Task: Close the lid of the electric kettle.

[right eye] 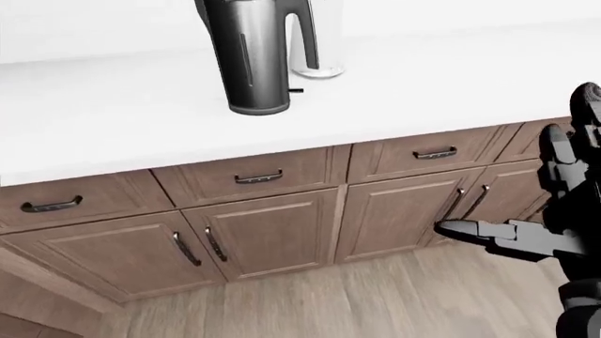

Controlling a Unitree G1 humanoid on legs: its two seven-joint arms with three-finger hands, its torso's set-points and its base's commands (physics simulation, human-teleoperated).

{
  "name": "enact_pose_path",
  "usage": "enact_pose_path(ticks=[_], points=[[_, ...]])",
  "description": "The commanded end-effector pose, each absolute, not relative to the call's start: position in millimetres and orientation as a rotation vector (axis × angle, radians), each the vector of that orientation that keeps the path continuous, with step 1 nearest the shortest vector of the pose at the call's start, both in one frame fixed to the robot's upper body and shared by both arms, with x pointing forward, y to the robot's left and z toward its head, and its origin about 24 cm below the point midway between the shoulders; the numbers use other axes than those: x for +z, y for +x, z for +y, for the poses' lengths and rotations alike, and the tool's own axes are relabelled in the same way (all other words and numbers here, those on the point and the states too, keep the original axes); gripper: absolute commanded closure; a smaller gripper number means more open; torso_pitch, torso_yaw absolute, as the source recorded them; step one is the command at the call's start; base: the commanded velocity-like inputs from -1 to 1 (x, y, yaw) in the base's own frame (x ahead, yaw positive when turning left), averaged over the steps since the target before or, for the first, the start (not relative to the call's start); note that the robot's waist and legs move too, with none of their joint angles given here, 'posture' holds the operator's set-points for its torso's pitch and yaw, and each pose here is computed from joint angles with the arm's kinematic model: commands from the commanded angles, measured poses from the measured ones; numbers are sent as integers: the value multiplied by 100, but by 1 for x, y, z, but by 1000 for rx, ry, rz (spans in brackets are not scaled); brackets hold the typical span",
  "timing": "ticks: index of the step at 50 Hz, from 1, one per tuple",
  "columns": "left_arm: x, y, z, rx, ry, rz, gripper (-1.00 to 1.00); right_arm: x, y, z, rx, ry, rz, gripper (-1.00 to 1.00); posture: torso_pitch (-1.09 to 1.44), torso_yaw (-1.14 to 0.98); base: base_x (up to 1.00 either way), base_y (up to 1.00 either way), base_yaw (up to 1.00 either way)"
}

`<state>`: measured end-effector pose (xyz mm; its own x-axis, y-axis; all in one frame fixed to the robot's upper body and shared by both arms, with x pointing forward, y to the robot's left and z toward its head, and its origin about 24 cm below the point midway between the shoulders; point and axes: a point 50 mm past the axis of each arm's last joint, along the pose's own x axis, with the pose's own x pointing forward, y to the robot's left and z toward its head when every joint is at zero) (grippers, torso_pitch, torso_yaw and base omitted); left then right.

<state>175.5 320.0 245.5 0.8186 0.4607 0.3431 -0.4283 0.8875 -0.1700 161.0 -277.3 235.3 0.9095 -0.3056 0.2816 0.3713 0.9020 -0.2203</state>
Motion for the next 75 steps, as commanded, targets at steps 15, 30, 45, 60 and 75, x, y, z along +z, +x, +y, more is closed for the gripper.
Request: enact_pose_path(ticks=[15,30,45,60,75], points=[[261,169,316,465,-49,-469,-100,248,154,-275,-381,-326,-324,-96,0,0,34,0,0],[262,169,317,467,-48,-470,-100,248,155,-276,-382,-327,-327,-96,0,0,0,0,0],[261,169,317,466,-47,-471,-100,247,155,-274,-368,-318,-334,-96,0,0,0,0,0],[261,169,317,467,-48,-470,-100,247,154,-273,-341,-285,-364,-96,0,0,0,0,0],[262,170,315,464,-46,-472,-100,247,153,-272,-346,-321,-355,-97,0,0,0,0,37]])
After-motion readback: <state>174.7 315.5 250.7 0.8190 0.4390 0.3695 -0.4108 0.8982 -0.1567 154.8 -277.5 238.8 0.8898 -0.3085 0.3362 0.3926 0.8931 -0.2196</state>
